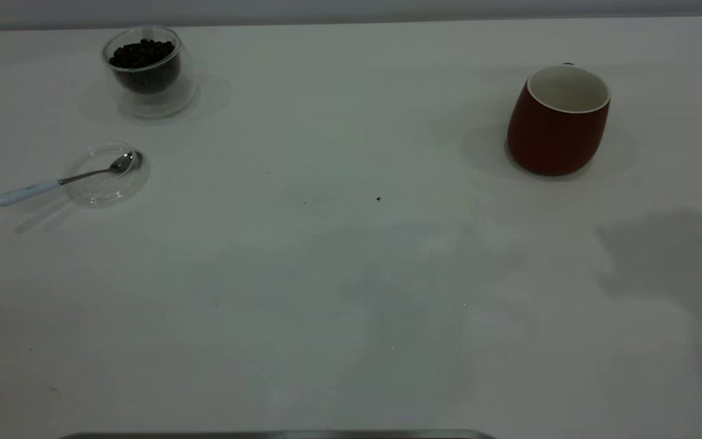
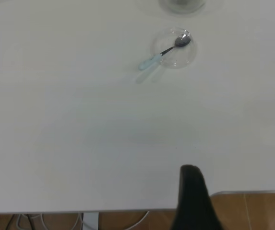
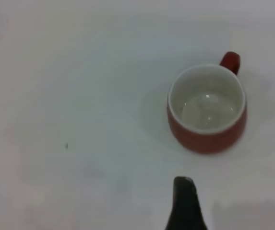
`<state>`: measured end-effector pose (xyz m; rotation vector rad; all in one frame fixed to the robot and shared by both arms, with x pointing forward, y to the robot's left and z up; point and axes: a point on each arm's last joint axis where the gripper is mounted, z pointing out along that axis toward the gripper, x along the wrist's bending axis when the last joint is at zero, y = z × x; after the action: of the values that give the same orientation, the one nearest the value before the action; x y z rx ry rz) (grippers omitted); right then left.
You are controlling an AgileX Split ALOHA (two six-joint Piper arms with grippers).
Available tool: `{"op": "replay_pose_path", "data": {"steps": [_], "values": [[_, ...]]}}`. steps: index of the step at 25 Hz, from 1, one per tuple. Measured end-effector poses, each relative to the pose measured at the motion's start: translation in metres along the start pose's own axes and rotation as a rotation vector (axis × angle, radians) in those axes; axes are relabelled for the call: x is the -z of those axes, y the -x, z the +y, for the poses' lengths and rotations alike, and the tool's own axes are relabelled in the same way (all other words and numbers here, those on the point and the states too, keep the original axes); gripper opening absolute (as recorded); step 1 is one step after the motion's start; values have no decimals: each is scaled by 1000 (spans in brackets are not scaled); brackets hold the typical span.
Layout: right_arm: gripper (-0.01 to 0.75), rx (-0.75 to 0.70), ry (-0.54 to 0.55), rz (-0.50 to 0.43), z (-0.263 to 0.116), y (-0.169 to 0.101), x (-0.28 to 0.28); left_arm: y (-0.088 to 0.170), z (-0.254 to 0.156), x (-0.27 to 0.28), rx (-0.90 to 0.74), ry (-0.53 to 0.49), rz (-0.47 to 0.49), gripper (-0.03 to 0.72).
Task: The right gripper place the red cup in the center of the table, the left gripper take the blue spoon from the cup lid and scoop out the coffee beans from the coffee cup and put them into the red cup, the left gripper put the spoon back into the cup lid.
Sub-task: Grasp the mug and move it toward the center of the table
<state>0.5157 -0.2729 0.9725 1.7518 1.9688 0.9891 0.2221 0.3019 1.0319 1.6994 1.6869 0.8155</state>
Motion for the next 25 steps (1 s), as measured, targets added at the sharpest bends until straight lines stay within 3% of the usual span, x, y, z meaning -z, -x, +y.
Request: {"op": "replay_pose_path", "data": {"steps": [7,13,20,25], "values": [[590,-40,-65,-10,14,26,-86,0,0,0,0,0,0,562],[590,-63,-163,-23,-1,45,-150,0,0,0,0,0,0,562],[590,-84,-184,-17,-6,54,-183,0,0,0,0,0,0,562],[590,-141,-214,40,-18,50,-198,0,0,0,0,0,0,562]]}}
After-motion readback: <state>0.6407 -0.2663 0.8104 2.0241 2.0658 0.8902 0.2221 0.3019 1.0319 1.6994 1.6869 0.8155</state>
